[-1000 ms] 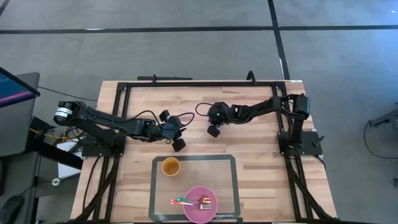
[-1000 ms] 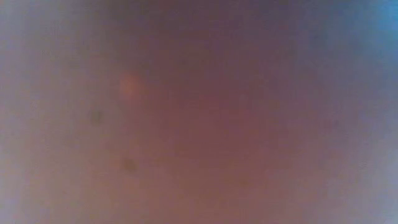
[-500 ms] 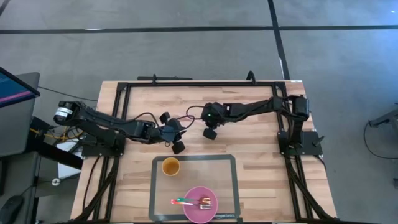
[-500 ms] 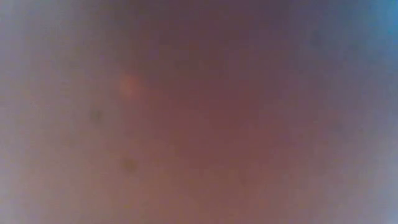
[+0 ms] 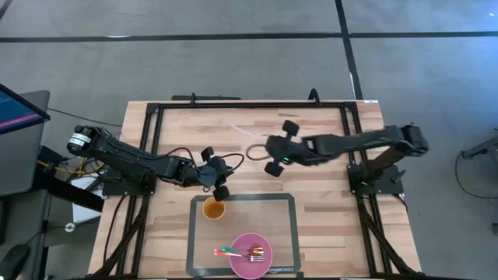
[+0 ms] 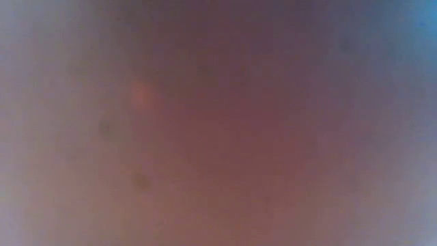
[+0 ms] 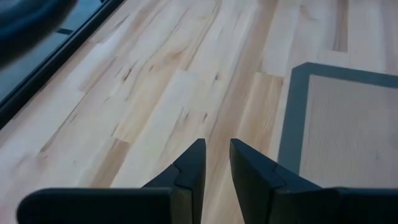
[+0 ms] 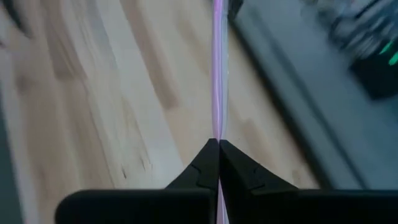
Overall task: Pick & Place Utensil
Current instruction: Put the pink straw into the yellow cup on the transparent mat
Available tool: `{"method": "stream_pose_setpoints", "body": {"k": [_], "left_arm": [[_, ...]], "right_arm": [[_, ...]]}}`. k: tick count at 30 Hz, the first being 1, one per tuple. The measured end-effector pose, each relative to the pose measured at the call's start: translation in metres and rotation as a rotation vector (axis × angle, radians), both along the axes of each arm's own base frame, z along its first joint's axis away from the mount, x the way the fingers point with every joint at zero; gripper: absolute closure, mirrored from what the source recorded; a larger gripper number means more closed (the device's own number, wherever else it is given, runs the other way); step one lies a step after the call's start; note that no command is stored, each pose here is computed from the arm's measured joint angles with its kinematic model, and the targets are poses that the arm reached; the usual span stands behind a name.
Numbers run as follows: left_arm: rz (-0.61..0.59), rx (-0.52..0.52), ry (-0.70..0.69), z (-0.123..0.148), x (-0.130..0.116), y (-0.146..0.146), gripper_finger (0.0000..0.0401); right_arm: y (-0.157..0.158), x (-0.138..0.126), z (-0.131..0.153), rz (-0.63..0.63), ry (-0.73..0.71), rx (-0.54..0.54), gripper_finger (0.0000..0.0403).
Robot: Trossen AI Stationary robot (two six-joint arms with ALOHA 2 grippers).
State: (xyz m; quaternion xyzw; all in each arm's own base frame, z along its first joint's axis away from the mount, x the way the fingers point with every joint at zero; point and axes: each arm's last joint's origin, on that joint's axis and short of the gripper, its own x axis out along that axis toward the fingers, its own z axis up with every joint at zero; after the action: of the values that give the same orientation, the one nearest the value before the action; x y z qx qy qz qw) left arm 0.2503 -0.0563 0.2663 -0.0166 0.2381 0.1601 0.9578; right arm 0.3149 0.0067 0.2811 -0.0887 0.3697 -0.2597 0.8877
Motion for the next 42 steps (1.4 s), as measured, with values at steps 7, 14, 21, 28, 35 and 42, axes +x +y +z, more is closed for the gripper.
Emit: {"method": "stream_pose_setpoints", "body": {"k": [7,14,21,28,35,42], "left_arm": [[0.001,-0.004,-0.017,0.001,0.001,0.000,0.0327],[-0.019,0.019,-0.064,0.007,0.004,-0.001,0.0327],[-0.078,0.084,-0.153,0.017,0.008,-0.003,0.0327],[-0.270,0.106,-0.215,0.025,0.012,-0.009,0.0327],[-0.307,0.097,-0.258,0.029,0.013,-0.010,0.0327],[-0.328,0.093,-0.258,0.029,0.011,-0.016,0.0327]], "right_arm": [[0.043,-0.047,0.038,0.085,-0.171,-0.101,0.0403],[0.043,-0.081,0.009,0.170,-0.330,-0.128,0.0403],[0.027,-0.088,-0.002,0.357,-0.486,-0.038,0.0403],[0.025,-0.073,-0.017,0.499,-0.452,0.043,0.0403],[0.028,-0.055,-0.028,0.504,-0.472,0.013,0.0403],[0.027,-0.080,-0.002,0.348,-0.533,-0.095,0.0403]]}}
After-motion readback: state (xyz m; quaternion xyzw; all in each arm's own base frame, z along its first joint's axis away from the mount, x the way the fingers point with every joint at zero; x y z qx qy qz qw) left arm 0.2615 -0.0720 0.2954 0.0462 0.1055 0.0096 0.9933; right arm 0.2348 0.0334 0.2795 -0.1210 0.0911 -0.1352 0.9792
